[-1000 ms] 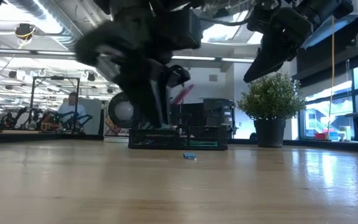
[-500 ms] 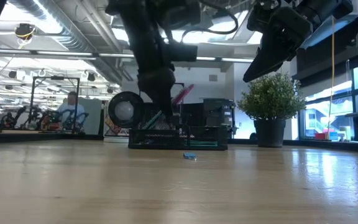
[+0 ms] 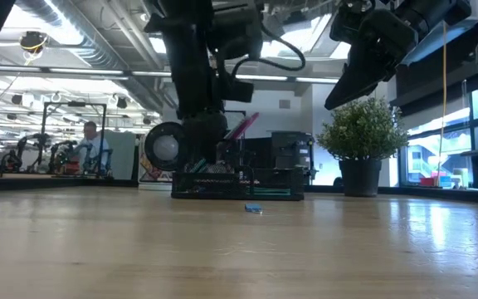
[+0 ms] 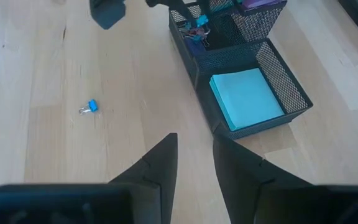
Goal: Pick and place office supplies into organizer
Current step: Put the blue binder clip into the black desk organizer
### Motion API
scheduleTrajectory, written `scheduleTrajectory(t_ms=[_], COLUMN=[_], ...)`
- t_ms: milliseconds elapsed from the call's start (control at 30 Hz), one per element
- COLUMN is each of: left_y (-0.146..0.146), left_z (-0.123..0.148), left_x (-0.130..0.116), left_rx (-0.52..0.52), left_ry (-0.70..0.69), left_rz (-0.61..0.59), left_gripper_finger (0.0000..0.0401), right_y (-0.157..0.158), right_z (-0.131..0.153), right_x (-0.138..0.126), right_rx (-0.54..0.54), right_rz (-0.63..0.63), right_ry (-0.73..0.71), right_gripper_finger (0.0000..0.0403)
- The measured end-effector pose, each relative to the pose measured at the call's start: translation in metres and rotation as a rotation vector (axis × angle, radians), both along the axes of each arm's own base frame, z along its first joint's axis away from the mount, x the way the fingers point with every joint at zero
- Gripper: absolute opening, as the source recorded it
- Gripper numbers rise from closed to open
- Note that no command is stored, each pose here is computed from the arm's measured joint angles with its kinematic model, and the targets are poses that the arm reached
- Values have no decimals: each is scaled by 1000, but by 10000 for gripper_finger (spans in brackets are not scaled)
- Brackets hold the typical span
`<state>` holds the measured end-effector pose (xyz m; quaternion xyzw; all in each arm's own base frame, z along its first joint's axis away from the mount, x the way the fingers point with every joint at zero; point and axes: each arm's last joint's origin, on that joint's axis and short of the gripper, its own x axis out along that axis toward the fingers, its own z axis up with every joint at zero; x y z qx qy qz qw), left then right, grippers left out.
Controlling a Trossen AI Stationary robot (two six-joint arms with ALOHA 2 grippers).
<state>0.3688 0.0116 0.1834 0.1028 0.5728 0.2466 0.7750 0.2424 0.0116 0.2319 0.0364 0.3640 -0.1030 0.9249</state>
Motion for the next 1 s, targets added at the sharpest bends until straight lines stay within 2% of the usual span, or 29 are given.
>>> scheduleTrajectory(t_ms=[467, 700, 1000], left_y=[6, 4, 4], left_z=[-10, -11, -11], left_x=[-1, -1, -1], left_rx=[-34, -98, -72], left_ry=[37, 28, 50], left_rz=[12, 10, -25], left_gripper_finger=[63, 89, 112], right_y=[0, 0, 0], right_z=[0, 0, 0], right_x=[0, 0, 0], right_rx=[0, 0, 2], right_rz=[0, 0, -2], right_ry=[3, 2, 2], right_gripper_finger=[107, 107, 107])
